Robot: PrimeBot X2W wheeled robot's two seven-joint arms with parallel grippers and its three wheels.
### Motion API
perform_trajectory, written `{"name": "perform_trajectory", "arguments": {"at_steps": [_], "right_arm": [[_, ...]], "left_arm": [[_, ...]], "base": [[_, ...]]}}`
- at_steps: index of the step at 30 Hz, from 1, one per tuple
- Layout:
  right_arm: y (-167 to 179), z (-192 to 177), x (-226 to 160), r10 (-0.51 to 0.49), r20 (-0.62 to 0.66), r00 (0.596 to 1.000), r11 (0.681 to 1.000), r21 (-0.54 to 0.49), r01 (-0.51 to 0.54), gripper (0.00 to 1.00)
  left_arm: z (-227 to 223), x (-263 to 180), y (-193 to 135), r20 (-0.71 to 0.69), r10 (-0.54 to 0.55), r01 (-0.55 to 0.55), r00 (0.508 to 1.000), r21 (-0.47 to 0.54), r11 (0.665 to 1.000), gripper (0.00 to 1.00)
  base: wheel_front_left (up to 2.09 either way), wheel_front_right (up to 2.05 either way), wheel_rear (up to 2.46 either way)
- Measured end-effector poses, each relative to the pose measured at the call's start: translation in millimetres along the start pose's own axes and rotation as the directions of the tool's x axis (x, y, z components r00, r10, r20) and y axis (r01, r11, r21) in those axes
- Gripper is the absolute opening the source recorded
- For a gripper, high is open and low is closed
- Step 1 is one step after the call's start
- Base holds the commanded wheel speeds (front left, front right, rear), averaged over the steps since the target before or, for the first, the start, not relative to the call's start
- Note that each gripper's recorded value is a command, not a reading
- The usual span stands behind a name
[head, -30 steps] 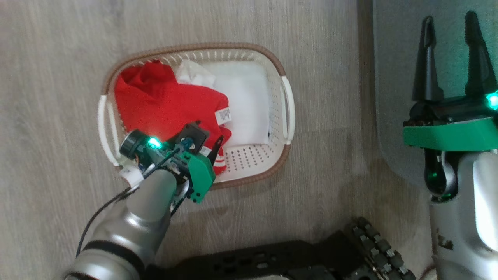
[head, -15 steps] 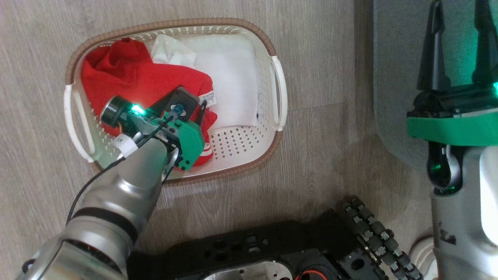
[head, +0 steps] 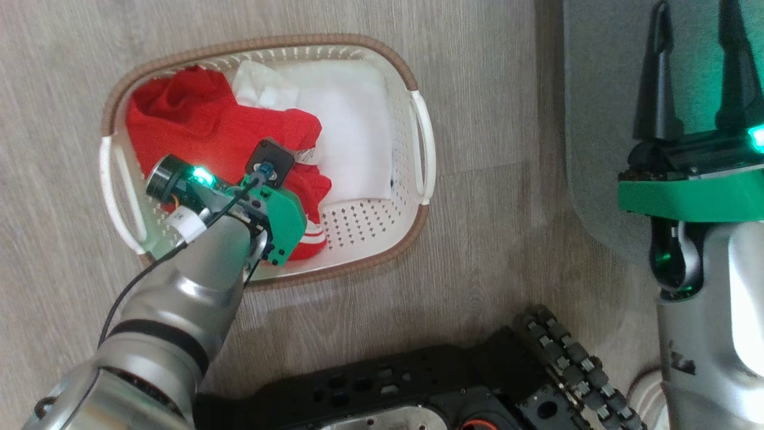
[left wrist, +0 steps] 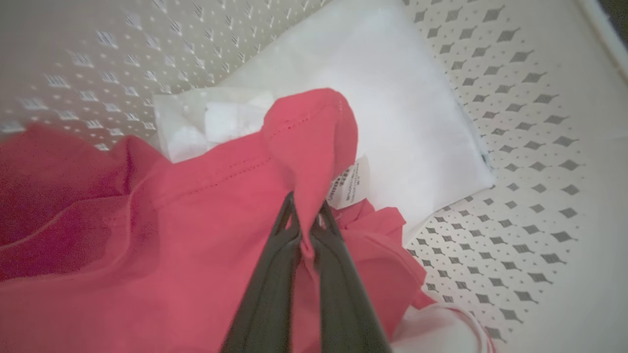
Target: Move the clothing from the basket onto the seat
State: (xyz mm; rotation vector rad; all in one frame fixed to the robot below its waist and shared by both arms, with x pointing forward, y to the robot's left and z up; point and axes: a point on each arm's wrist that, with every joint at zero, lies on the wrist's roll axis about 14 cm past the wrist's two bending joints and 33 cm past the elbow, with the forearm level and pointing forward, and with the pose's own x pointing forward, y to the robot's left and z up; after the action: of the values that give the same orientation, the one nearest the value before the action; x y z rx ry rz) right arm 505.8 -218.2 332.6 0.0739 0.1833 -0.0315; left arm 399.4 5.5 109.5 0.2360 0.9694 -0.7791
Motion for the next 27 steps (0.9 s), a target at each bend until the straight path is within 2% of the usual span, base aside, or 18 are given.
{"name": "perform_trajectory", "arguments": {"at_steps": [10,14,22,27], "right_arm": [[10,37,-8,0.019,0.054,0.998,0.999,0.026,-0.02,1.0],[15,56,-19,0.025,0.077,0.997,0.999,0.038,-0.028,1.0],[18,79,-65,0.021,0.079,0.997,0.998,0.058,-0.026,1.0],[21,96,-96,0.025,0.106,0.994,0.997,0.065,-0.032,1.0]], "left_arm": [[41,-40,-12,0.119,-0.013,0.012,0.993,0.012,1.0,0.0],[78,-65,-12,0.223,0.006,-0.011,0.975,0.02,1.0,0.0],[148,-136,-8,0.434,0.066,-0.091,0.899,0.037,0.995,0.0],[199,-192,-11,0.579,0.097,-0.162,0.809,0.061,0.985,0.0]], "base": [[0.0,0.0,0.0],[0.0,0.0,0.0],[0.0,0.0,0.0],[0.0,0.0,0.0]]}}
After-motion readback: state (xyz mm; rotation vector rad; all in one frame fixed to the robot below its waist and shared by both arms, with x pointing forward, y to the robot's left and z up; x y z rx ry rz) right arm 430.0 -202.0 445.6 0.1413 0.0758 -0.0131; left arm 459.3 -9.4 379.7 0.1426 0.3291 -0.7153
